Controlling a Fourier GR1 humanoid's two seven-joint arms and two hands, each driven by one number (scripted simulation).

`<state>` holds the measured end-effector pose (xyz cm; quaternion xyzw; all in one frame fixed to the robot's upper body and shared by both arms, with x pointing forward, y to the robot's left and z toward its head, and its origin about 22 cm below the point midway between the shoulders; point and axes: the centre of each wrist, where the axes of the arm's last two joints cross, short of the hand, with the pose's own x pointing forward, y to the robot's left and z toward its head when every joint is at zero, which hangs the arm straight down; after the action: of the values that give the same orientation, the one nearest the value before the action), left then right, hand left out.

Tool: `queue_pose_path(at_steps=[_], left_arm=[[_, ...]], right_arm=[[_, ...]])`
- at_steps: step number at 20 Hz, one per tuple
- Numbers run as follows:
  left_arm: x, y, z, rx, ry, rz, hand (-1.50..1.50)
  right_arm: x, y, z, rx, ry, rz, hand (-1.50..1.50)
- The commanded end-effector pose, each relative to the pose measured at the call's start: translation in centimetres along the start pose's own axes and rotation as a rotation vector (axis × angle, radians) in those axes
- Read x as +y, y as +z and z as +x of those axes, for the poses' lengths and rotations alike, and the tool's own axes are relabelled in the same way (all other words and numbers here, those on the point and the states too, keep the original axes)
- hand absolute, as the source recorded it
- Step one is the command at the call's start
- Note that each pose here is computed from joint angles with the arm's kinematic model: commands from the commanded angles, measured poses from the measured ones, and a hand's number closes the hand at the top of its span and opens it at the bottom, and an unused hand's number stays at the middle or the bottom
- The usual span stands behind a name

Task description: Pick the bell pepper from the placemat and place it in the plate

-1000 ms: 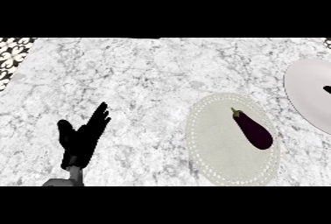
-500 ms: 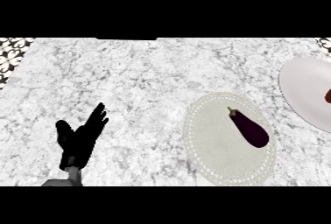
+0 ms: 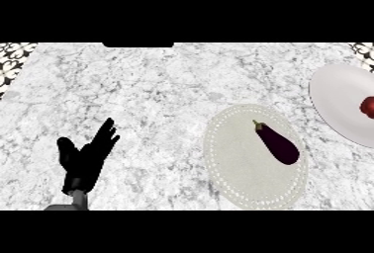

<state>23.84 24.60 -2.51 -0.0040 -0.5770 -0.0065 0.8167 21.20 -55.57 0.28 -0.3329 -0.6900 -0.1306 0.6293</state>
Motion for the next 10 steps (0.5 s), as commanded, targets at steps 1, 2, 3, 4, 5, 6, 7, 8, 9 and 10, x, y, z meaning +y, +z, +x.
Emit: queue_pose_path(at_steps=[1,2,3,4,5,6,7,8,9,10], left_arm=[[-0.9,-0.4,-1.0,0.05,-0.018,0.021,0.0],[-1.2,0.2,-2.3,0.04,0.007,0.001,0.0],[-1.3,0.5,-0.3,0.037,0.003,-0.008,0.0],[-1.9,0.6,-2.2,0.027,-0.007,0.024,0.0],[-1.2,-0.2,0.0,0.049,0.016,0.019,0.0],[-0.1,-0.3,-0.6,0.029,0.011,0.038,0.0],[-0.7,0.5,-0.7,0.051,-0.016,0.02,0.0],[-1.2,-0.4,-1.3,0.048,-0.004,0.02,0.0],[0.6,0.2,-0.1,0.033,0.002,0.033,0.0],[0.2,2.0,-2.1,0.025,-0.006,0.017,0.0]], right_arm=[[-2.9,1.9,-1.0,0.008,0.059,0.048,-1.5],[-2.3,1.6,-0.8,0.006,0.055,0.06,-1.5],[-1.8,2.3,-1.6,0.01,0.071,0.059,-1.5],[-2.7,2.0,-1.0,0.003,0.082,0.075,-1.5],[-3.1,3.8,-2.5,0.007,0.086,0.087,-1.5],[-2.4,3.5,-2.3,0.019,0.113,0.086,-1.5],[-1.6,3.1,-2.2,0.03,0.121,0.073,-1.5],[-3.3,5.6,-3.7,0.036,0.11,0.09,-1.5],[-4.5,4.0,-1.8,0.002,0.118,0.085,-1.5],[-4.2,5.0,-2.8,0.04,0.125,0.089,-1.5]])
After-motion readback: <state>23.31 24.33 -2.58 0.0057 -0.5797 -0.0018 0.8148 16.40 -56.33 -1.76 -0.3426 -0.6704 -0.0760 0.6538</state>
